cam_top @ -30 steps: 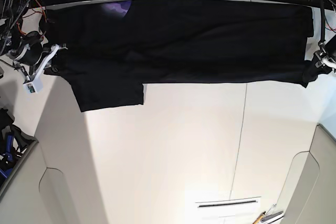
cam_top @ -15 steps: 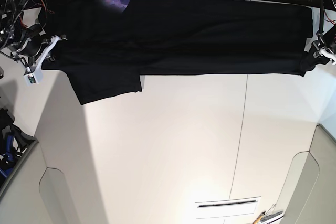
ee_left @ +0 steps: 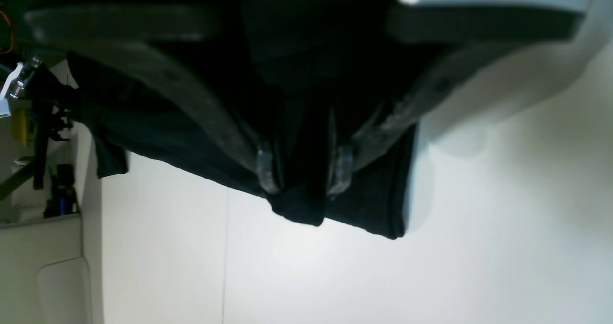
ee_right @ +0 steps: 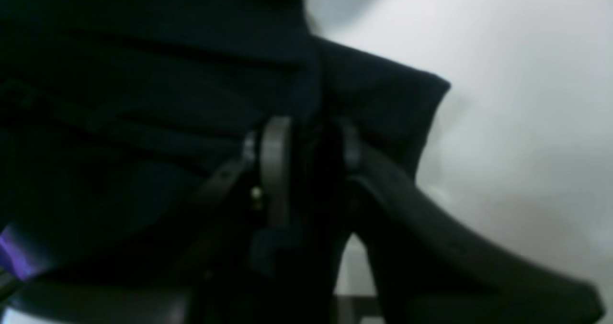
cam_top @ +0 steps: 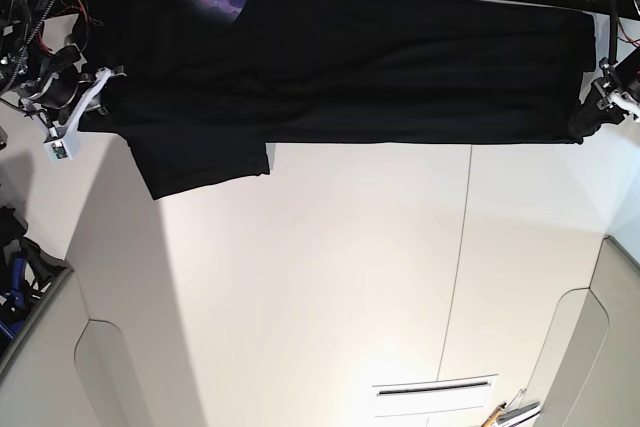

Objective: Fold the T-shirt properly
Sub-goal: 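Pull both held side edges toward the robot, folding the shirt lengthwise, then move the right gripper to the folded shirt's end and grasp it, then hold the folded strip with both grippers and tighten it, then lift the strip end with the left gripper and fold it toward the right gripper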

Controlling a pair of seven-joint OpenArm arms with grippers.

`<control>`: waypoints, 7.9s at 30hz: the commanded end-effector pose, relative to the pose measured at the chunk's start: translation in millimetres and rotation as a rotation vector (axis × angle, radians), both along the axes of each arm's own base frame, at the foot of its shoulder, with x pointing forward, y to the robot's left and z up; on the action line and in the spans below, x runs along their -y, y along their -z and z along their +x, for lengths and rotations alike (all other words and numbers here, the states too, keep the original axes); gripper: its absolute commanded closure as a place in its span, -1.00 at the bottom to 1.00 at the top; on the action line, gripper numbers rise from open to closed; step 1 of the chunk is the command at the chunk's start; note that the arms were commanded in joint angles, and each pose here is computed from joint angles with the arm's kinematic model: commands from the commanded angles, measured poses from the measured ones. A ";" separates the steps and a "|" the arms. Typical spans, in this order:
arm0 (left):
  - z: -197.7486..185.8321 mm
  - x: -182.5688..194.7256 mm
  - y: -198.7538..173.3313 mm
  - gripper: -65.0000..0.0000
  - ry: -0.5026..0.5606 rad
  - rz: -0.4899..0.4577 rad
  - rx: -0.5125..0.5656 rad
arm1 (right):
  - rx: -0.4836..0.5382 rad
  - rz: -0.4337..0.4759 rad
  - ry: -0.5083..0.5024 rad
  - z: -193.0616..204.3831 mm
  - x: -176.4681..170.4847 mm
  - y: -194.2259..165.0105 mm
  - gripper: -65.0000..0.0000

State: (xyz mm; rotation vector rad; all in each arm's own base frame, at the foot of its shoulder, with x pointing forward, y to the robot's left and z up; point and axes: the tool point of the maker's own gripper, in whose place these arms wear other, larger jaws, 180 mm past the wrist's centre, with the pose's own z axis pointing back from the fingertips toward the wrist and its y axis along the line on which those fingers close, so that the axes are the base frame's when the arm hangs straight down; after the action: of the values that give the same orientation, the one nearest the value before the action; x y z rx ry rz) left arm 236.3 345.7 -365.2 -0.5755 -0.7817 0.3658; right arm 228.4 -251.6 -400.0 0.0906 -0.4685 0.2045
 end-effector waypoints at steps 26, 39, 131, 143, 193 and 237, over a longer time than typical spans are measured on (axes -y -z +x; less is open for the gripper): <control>11.4 -3.1 -24.9 0.45 0.005 -0.022 0.086 | 0.536 0.069 0.117 102.1 6.8 -104.8 0.47; 11.3 -3.0 -24.7 0.45 0.005 -0.022 0.086 | 0.212 0.265 0.194 128.9 -10.0 8.8 0.00; 2.6 -29.3 -44.1 0.21 -0.089 -0.031 0.152 | 0.288 0.389 -0.208 -27.9 -174.8 -82.8 0.38; -25.6 -29.4 -14.2 0.21 -0.133 -0.008 0.070 | 0.183 0.415 -0.136 -14.7 -164.7 -33.6 0.38; -54.3 -23.0 47.5 0.02 -0.259 -0.083 -0.049 | 0.148 0.232 -0.129 -12.5 -121.3 -10.8 0.38; -33.3 73.2 -39.6 1.00 0.032 -0.142 0.190 | 0.219 0.237 -0.155 -0.8 -127.3 -34.6 0.38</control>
State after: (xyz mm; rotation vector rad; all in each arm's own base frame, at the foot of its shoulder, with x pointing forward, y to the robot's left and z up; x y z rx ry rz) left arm 195.9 269.0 -340.4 -0.7554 -0.8792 0.3624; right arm 220.3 -125.2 -376.3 0.3340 -0.6596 0.3064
